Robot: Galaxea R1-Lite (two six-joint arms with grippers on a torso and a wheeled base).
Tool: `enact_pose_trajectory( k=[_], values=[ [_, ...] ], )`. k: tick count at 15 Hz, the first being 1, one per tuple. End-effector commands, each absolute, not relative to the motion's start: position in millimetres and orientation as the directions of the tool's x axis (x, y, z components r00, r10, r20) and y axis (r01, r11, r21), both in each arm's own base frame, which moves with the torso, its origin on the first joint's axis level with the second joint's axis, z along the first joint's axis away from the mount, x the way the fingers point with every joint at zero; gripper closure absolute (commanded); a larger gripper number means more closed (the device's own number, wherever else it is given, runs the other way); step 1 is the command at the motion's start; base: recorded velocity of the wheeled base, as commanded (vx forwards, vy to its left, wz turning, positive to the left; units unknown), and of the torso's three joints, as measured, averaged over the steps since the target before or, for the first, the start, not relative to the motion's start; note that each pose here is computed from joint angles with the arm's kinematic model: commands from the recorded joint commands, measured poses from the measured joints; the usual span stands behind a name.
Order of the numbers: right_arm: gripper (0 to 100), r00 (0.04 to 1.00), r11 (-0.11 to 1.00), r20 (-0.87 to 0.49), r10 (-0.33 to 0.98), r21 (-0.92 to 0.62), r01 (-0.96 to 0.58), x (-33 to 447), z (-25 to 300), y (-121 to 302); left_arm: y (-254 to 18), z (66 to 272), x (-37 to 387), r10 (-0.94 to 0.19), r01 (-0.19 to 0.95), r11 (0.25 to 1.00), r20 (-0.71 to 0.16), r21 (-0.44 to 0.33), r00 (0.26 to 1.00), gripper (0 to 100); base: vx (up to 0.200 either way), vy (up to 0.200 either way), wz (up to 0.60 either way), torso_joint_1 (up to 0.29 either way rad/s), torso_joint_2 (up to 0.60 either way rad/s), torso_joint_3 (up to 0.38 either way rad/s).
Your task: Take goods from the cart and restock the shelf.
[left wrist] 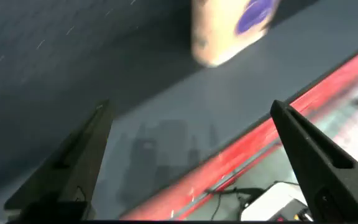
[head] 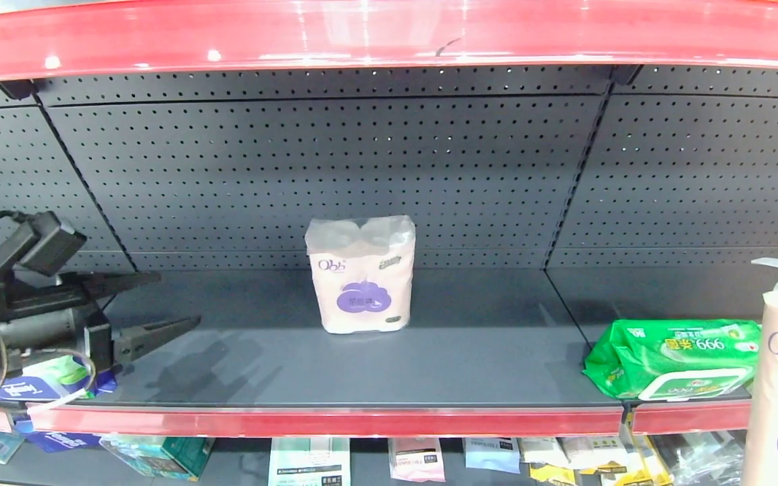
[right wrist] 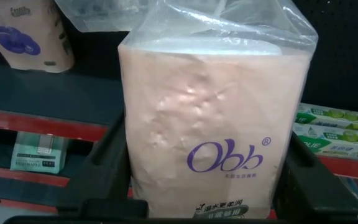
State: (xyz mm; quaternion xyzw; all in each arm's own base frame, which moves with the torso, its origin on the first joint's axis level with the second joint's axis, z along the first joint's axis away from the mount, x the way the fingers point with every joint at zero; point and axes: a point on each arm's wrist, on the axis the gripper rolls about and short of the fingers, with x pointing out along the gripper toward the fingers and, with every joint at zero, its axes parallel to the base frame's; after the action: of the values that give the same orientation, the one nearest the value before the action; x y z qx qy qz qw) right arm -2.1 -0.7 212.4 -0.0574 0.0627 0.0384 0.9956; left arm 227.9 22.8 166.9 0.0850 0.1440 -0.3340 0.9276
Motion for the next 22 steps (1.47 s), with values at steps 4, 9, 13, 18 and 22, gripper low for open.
enact_pose_trajectory(
  k=[4, 9, 13, 18, 22],
  values=[
    [100, 0.989, 0.99, -0.136, 0.053, -0.125, -0.07, 0, 213, -1, -2, 145, 307, -0.772, 0.809, 0.587, -0.31, -0.016, 0.554, 0, 0.0, 0.0, 0.0, 0.0, 0.0, 0.0],
    [100, 0.989, 0.99, -0.139, 0.045, -0.126, -0.063, -1, 212, -1, -21, 123, 339, -0.821, 0.858, 0.513, -0.3, -0.015, 0.485, 0, 0.0, 0.0, 0.0, 0.0, 0.0, 0.0],
    [100, 0.989, 0.99, -0.139, 0.045, -0.126, -0.063, -1, 211, -1, -33, 117, 362, -0.859, 0.892, 0.451, -0.273, -0.001, 0.434, 0, 0.0, 0.0, 0.0, 0.0, 0.0, 0.0],
    [100, 0.989, 0.99, -0.139, 0.045, -0.126, -0.063, -1, 211, -1, -41, 103, 385, -0.874, 0.905, 0.425, -0.247, 0.03, 0.418, 0, 0.0, 0.0, 0.0, 0.0, 0.0, 0.0],
    [100, 0.988, 0.99, -0.147, 0.045, -0.126, -0.064, 1, 211, -1, -54, 93, 399, -0.893, 0.92, 0.387, -0.226, 0.058, 0.39, 0, 0.0, 0.0, 0.0, 0.0, 0.0, 0.0]
  ],
)
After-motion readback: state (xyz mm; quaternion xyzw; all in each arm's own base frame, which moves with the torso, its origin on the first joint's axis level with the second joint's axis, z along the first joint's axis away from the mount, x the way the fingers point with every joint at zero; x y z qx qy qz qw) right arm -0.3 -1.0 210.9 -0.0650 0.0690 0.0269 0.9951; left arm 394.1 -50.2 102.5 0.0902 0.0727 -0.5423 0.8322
